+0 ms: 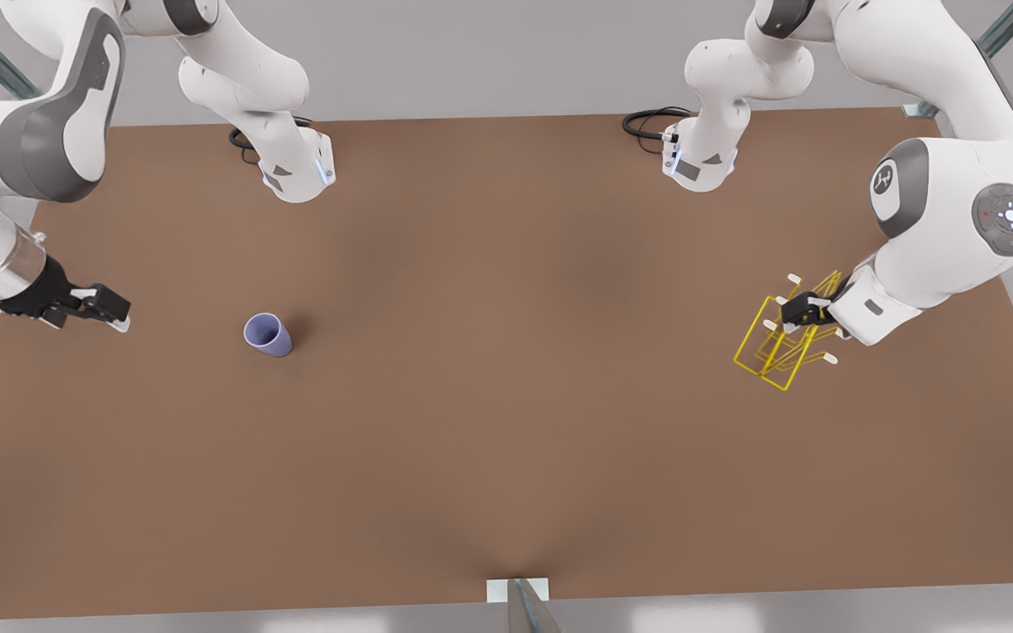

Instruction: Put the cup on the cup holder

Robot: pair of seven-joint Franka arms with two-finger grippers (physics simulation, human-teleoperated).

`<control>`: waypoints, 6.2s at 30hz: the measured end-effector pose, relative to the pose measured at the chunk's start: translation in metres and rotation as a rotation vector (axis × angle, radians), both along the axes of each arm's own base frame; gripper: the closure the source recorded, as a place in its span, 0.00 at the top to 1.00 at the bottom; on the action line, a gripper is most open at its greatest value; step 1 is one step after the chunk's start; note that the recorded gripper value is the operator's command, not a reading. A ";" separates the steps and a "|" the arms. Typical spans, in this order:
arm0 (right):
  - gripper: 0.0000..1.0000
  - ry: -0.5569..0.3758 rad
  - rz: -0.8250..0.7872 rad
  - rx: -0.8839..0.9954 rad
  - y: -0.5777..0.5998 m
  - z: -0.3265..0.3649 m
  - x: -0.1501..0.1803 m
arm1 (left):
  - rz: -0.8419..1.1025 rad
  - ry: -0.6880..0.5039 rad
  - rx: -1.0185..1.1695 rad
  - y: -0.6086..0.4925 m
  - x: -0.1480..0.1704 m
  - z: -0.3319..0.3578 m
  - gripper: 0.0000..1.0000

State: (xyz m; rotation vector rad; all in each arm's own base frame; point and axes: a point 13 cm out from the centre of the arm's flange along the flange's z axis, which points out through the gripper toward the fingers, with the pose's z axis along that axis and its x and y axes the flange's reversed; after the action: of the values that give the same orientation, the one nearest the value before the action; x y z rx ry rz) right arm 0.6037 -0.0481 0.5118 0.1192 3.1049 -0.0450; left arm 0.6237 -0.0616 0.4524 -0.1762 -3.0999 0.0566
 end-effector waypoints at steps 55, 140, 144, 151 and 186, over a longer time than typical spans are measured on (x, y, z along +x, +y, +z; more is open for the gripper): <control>1.00 -0.033 0.198 -0.011 0.084 -0.349 -0.144 | 0.027 0.004 -0.005 -0.005 0.007 -0.013 1.00; 0.21 0.141 -0.013 1.492 0.723 -0.359 -0.140 | 0.045 0.047 0.016 0.002 0.015 -0.047 1.00; 0.21 0.082 0.055 1.523 0.737 -0.369 -0.146 | 0.046 0.047 0.015 0.002 0.015 -0.047 1.00; 0.21 -0.008 0.151 1.520 0.736 -0.391 -0.149 | 0.048 0.049 0.015 0.002 0.016 -0.049 1.00; 0.80 -0.230 0.379 1.424 0.670 -0.433 -0.121 | 0.050 0.053 0.016 0.002 0.016 -0.052 1.00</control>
State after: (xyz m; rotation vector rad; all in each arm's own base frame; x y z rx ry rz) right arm 0.4830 0.6217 0.0787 -0.3896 2.2183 1.9074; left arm 0.6398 -0.0596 0.4004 -0.0948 -3.0509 0.0370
